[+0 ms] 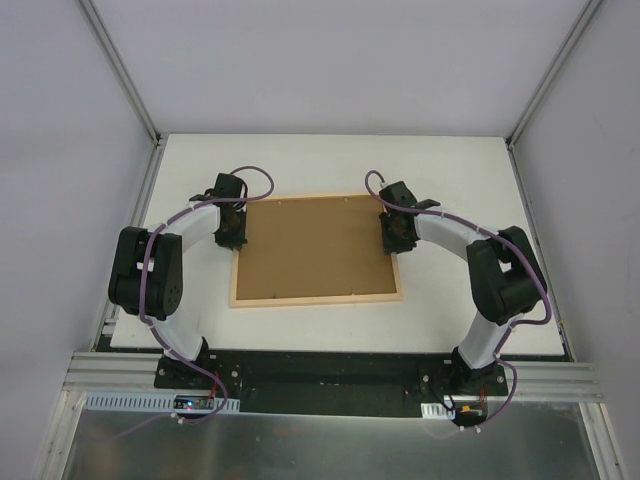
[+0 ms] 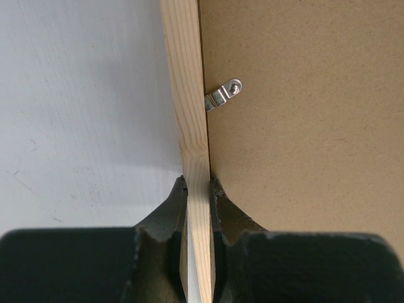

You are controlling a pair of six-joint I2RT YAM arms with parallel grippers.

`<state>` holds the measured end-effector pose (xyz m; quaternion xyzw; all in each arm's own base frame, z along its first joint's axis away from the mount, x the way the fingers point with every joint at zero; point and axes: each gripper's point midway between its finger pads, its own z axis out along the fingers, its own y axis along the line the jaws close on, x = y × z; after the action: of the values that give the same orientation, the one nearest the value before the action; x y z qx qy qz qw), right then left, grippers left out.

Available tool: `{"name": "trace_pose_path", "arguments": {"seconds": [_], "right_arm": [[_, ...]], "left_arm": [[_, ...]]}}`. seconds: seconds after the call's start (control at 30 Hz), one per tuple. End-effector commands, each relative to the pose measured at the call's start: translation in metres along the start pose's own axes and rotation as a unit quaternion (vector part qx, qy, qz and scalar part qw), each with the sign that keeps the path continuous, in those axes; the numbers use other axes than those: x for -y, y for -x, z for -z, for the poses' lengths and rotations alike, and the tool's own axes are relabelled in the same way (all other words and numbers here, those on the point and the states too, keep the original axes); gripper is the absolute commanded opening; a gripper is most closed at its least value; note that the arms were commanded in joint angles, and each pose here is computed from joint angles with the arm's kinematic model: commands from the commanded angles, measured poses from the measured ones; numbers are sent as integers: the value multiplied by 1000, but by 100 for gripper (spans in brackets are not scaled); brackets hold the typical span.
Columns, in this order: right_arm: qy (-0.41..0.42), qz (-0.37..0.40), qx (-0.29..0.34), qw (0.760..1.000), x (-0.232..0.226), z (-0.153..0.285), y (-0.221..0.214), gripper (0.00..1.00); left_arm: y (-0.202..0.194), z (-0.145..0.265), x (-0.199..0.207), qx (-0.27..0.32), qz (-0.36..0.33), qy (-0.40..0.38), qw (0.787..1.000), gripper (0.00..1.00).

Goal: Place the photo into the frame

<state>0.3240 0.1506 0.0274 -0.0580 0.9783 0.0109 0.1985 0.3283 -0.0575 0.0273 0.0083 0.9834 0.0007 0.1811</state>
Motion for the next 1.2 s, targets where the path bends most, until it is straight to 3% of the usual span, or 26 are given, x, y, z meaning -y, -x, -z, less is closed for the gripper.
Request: {"name": "trace_pose_path", "arguments": {"seconds": [0.0, 0.3, 0.5, 0.73, 1.0, 1.17], "right_arm": [[-13, -2, 2, 1000, 3, -2, 4, 17], [-17, -50, 11, 999, 0, -6, 6, 0], [-45, -110, 30, 992, 3, -8, 3, 0], [-45, -100, 39, 993, -2, -6, 5, 0], [-30, -69, 62, 995, 4, 14, 11, 28], [-3, -28, 65, 997, -3, 18, 15, 38]], "left_arm": [[7, 2, -7, 5, -29, 13, 999, 0], [6, 3, -2, 4, -20, 1, 1000, 0], [5, 4, 2, 4, -11, -10, 1000, 0], [4, 7, 1, 7, -12, -7, 1000, 0], [7, 9, -3, 12, -19, 1, 1000, 0], [7, 8, -3, 11, -18, 0, 1000, 0]]}}
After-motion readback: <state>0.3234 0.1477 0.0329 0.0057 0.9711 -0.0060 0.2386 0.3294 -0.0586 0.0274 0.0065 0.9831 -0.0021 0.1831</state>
